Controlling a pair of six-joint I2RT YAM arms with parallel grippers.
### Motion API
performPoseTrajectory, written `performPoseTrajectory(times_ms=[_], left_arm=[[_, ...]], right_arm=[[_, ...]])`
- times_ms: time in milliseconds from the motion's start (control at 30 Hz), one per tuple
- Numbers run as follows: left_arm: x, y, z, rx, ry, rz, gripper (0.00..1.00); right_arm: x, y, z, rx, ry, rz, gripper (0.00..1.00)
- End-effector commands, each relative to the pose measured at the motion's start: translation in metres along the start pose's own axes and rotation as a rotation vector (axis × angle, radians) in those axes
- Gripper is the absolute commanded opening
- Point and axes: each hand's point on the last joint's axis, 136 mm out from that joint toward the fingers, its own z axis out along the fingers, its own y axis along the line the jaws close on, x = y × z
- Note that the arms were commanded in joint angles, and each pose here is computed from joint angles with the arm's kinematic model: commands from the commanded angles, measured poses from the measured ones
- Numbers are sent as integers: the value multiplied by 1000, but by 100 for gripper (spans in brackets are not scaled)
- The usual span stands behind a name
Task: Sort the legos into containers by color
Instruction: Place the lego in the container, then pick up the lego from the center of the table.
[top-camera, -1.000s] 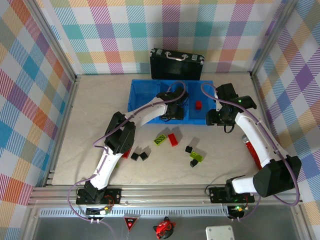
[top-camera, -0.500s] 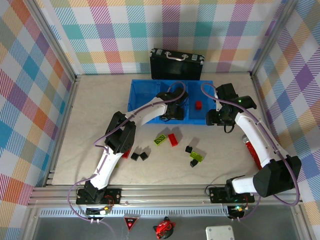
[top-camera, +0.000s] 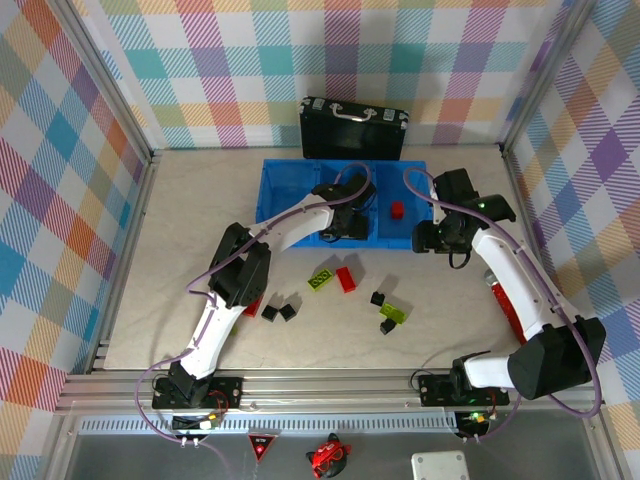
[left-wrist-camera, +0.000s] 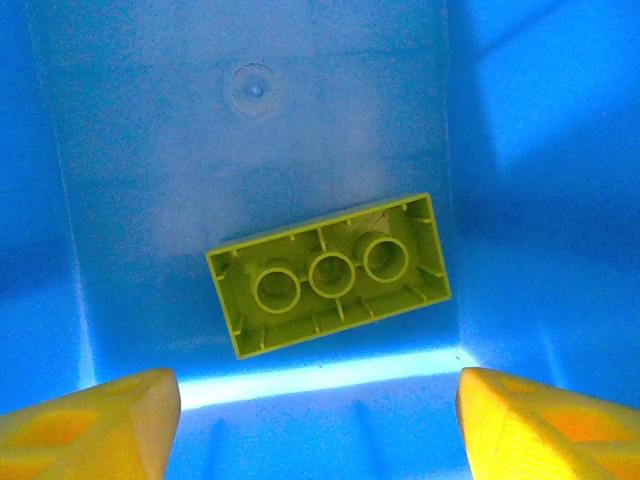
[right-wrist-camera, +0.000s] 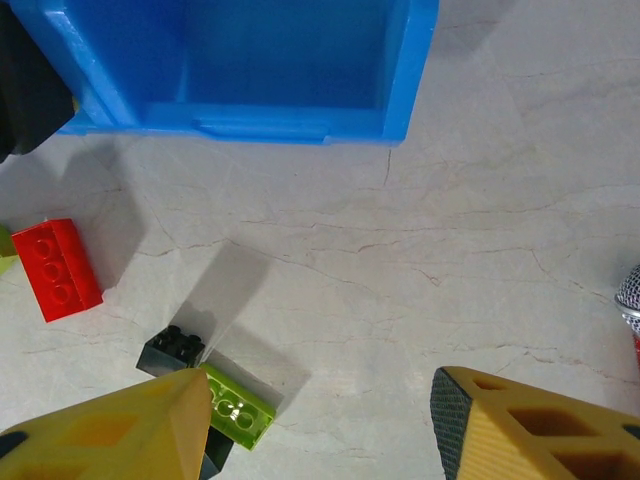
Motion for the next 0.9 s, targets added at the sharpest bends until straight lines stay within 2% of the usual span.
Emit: performPoseTrajectory(times_ms=[0,233,433,867], left_arm=[[-14,-7,-49,68,-60,4,73],[-16,3,-92,88,-128,4,72],[-9,27,-127,78,-170,-1,72],[19,131,-163,41,-211,-96,73]], right_arm=[[6,6,-3,-35,7,8,62],[7,14,2,-73,15,23,62],[4,20,4,-87,24,27,61],[2,54,17,-104,72,-15,61]])
